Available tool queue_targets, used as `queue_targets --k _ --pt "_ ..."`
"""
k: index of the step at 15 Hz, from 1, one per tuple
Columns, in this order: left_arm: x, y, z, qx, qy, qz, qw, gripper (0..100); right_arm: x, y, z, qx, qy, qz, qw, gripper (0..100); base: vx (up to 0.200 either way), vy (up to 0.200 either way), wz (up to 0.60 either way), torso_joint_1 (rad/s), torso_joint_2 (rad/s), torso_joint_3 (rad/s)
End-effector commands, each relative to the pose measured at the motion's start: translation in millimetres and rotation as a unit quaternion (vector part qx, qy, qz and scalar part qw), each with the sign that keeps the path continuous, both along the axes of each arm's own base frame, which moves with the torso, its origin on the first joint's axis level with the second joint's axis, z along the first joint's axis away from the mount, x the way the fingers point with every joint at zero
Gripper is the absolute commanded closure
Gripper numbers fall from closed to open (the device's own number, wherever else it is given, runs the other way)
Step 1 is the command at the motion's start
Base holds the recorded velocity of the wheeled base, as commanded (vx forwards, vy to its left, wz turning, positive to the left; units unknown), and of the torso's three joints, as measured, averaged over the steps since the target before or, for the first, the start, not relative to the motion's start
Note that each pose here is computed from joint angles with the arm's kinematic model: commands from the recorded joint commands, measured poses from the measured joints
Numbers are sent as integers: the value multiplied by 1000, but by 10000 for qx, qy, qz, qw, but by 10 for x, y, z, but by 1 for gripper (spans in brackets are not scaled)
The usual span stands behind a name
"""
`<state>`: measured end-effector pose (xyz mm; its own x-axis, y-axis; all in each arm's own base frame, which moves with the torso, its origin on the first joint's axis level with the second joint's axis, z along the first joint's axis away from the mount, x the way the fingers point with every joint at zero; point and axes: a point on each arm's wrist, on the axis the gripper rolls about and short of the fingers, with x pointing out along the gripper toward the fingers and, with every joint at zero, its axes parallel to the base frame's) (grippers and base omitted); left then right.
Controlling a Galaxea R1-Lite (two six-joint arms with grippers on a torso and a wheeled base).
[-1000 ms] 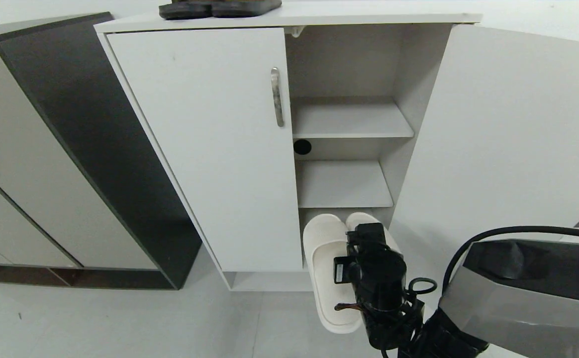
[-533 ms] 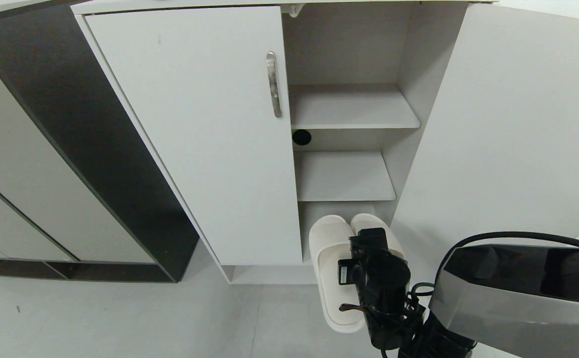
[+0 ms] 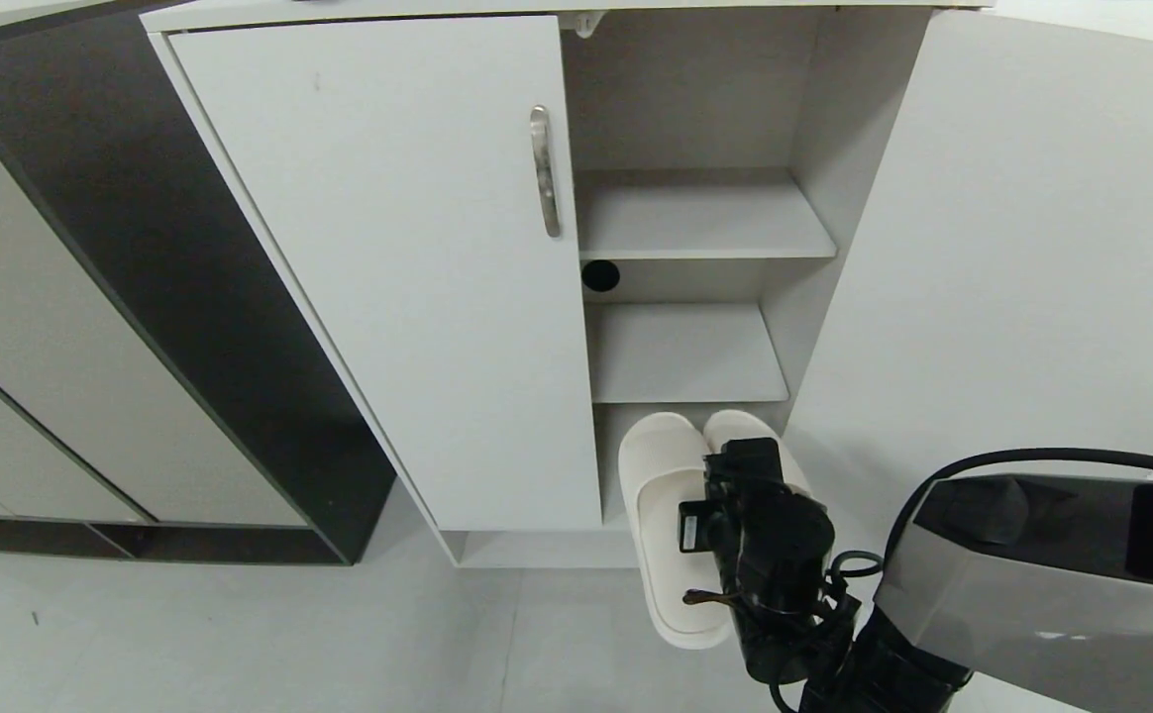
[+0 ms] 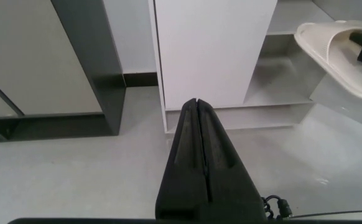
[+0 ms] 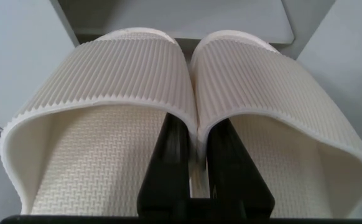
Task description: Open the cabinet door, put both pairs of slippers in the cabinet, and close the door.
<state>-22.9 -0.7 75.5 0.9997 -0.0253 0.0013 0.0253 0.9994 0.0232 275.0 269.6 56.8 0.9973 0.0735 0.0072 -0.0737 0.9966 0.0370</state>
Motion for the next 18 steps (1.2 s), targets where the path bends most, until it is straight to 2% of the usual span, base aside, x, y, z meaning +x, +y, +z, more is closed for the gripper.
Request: queue_targets --k 1,8,11,18 --pt "1 0 0 -1 6 4 10000 100 0 -1 33 38 -35 0 10000 100 200 0 0 -2 2 2" --pt "1 0 -1 14 14 4 10000 100 8 6 -38 -21 29 0 10000 100 200 0 0 4 4 2" --pt "1 0 0 14 6 4 10000 100 68 53 -44 -47 -1 0 10000 100 0 0 0 0 0 0" --pt "1 0 0 -1 6 12 10000 100 623 190 -50 -72 -101 -233 9997 100 0 0 0 0 0 0"
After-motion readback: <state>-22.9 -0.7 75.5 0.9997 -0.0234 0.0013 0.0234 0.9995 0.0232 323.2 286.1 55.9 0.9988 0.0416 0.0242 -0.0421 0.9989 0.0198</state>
